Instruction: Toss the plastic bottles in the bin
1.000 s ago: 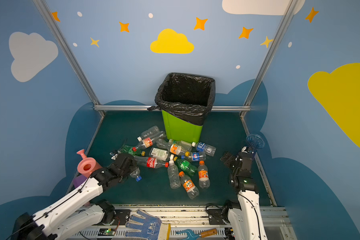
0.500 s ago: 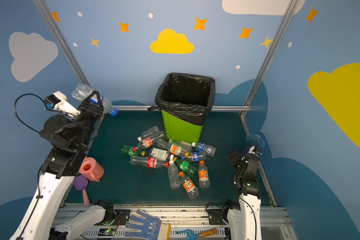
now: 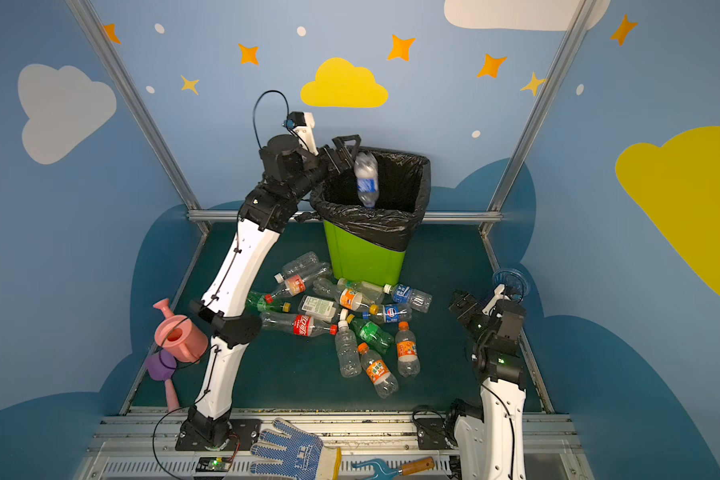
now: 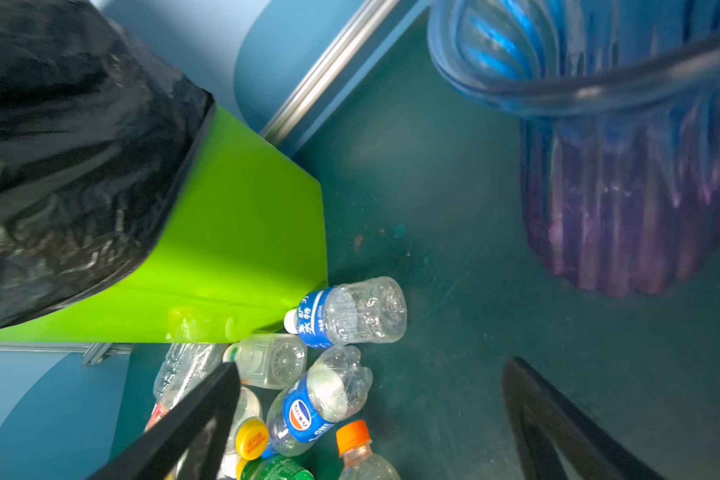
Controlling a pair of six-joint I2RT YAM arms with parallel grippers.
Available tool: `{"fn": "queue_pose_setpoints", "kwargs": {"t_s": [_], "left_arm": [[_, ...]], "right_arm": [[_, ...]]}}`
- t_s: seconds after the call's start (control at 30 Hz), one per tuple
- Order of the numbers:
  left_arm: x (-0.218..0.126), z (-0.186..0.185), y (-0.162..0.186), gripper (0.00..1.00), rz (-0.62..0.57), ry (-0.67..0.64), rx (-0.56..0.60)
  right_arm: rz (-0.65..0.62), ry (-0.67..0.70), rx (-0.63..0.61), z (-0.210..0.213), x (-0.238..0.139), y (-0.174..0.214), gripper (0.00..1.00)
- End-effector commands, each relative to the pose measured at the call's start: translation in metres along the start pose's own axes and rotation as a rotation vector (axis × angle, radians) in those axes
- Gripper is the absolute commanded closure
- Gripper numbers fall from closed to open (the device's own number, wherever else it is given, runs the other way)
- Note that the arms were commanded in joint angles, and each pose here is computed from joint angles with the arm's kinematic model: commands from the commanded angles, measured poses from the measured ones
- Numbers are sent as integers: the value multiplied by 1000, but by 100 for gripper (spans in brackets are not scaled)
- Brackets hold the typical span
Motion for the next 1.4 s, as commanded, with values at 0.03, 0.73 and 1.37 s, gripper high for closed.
{"fn": "queue_pose_setpoints", "kwargs": {"t_s": [0.03, 0.73, 1.37], "left_arm": [[-83, -69, -37, 0, -54, 69, 154], [-211, 130, 93, 0, -38, -422, 44], [-257, 207, 127, 0, 21, -651, -86]], "right_arm": [[-8, -24, -18, 3, -9, 3, 3], [406, -150, 46, 9, 5, 121, 10], [622, -71, -195, 39, 38, 149, 13]]}}
Point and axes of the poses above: each gripper's point midway between its finger pads, its own x axis out along the fingers, its own z axis along the line the jaws close on, y = z × x, the point moved 9 cm from there along -x, back along the fingers, and after that the axes turned 14 degrees about -x, right-handed, at the moved point
